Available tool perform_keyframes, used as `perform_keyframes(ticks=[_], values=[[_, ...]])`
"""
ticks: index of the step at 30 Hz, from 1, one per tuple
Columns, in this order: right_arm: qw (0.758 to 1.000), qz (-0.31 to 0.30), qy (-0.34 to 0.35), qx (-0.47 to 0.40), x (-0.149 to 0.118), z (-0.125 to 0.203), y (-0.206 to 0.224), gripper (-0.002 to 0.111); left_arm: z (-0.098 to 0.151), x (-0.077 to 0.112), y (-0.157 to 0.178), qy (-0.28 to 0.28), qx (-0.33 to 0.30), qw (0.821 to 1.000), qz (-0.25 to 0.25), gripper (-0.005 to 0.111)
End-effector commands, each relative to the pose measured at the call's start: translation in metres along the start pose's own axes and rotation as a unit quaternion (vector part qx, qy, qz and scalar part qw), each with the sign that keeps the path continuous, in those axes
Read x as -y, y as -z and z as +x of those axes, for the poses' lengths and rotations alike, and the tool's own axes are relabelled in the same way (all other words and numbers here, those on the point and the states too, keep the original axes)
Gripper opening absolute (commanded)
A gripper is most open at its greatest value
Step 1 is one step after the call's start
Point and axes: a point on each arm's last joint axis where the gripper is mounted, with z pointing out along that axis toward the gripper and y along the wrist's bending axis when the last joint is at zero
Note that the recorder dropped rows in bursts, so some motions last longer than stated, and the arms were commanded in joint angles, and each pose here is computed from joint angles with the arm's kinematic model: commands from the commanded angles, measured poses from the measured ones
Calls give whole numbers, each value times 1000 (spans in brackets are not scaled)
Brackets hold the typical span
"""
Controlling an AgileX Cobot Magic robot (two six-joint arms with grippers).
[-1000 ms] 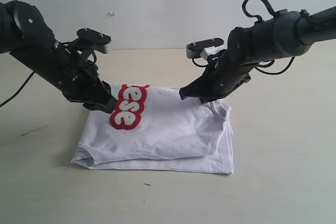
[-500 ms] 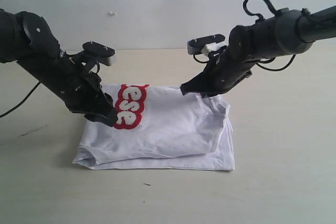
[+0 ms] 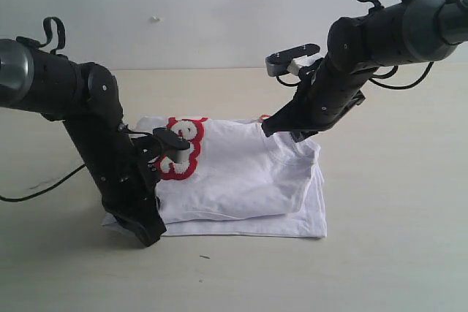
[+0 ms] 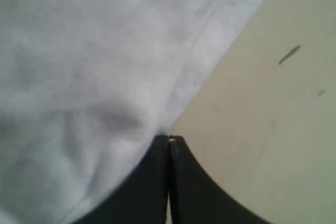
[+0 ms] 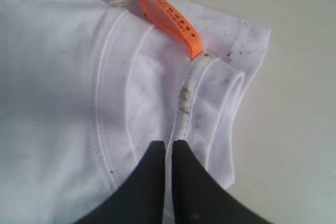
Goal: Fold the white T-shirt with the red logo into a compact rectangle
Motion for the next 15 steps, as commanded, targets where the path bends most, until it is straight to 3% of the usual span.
perform_keyframes(ticks=[1,5,8,11,15], values=[[1000,7,8,5,4,-1,6,7,-4,6,18,-8,18,1000,-15,0],[1000,8,10,-2,4,0,7,7,-11,14,52,-30,78,995,-48,0],[1000,9,11,-5,4,1,7,7,-6,1,57,-3,95,989,-112,0],[1000,9,11,-5,4,1,8,7,10,-16,39,34,50,986,-155,0],[1000,8,11,-8,4,1,10,7,22,-21,-1,26,-21,992,-125,0]])
